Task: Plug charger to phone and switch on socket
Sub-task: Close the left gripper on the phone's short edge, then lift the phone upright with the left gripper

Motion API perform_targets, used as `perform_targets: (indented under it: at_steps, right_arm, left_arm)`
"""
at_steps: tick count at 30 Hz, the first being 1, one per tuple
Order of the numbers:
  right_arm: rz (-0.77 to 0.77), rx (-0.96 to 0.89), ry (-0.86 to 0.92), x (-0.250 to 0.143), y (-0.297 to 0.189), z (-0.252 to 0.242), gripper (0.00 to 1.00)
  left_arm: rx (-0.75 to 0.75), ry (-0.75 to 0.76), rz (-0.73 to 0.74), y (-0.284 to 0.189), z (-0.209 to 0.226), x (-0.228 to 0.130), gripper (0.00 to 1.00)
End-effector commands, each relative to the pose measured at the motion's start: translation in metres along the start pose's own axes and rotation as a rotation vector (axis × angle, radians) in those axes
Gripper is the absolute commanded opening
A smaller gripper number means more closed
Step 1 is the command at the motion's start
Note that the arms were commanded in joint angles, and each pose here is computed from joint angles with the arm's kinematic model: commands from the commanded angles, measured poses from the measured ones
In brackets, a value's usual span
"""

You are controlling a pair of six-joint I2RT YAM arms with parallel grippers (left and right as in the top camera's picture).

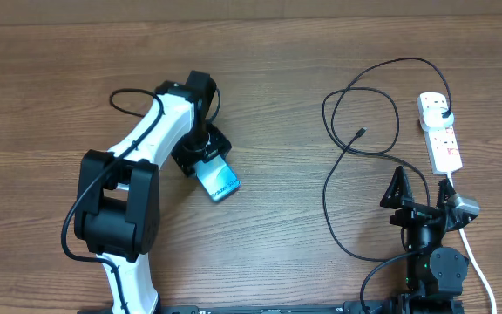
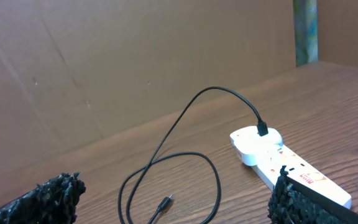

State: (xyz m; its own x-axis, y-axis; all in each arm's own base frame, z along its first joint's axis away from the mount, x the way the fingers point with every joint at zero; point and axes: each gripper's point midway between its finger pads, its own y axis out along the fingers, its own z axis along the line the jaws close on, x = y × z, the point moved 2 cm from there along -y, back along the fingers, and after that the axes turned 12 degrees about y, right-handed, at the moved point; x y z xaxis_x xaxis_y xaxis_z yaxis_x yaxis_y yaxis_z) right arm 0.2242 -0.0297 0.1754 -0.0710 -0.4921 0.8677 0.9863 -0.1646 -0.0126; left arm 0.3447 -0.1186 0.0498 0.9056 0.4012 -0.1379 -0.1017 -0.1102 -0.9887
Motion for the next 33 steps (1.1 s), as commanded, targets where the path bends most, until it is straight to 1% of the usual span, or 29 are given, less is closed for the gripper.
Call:
perform_targets:
  at_steps: [1, 4, 7, 12, 20, 22, 25, 30, 33]
  right_arm:
    - [0.001, -0.004, -0.008, -0.003, 0.0, -0.002, 1.0]
    - [0.001, -0.004, -0.008, -0.003, 0.0, -0.002, 1.0]
    - [0.001, -0.004, -0.008, -0.003, 0.0, -0.002, 1.0]
    - [0.001, -0.004, -0.008, -0.003, 0.0, -0.002, 1.0]
    - [0.001, -0.004, -0.008, -0.003, 0.0, -0.002, 1.0]
    - [0.001, -0.004, -0.008, -0.003, 0.0, -0.002, 1.0]
    - [0.001, -0.004, -0.008, -0.003, 0.0, -0.002, 1.0]
    - [0.001, -0.004, -0.008, -0.003, 0.0, -0.002, 1.0]
    - [0.001, -0.004, -0.008, -0.003, 0.0, -0.002, 1.0]
  left_arm:
    - [-0.014, 0.061, -0.024, -0.018, -0.012, 0.004, 0.68]
    - [-0.019, 0.085, 0.003, -0.031, -0.014, 0.0, 0.68]
    - [-0.065, 0.147, 0.054, -0.045, -0.022, -0.01, 0.68]
    - [-0.128, 0.21, 0.145, -0.068, -0.029, -0.029, 0.68]
    - [-0.285, 0.286, 0.308, -0.091, -0.028, -0.051, 0.66]
    - [-0.353, 0.307, 0.35, -0.098, -0.024, -0.053, 0.66]
    - [-0.416, 0.312, 0.374, -0.105, -0.02, -0.052, 0.66]
    - [-0.457, 0.274, 0.391, -0.111, -0.014, -0.048, 0.66]
    - [-0.528, 0.277, 0.412, -0.117, -0.019, -0.05, 0.66]
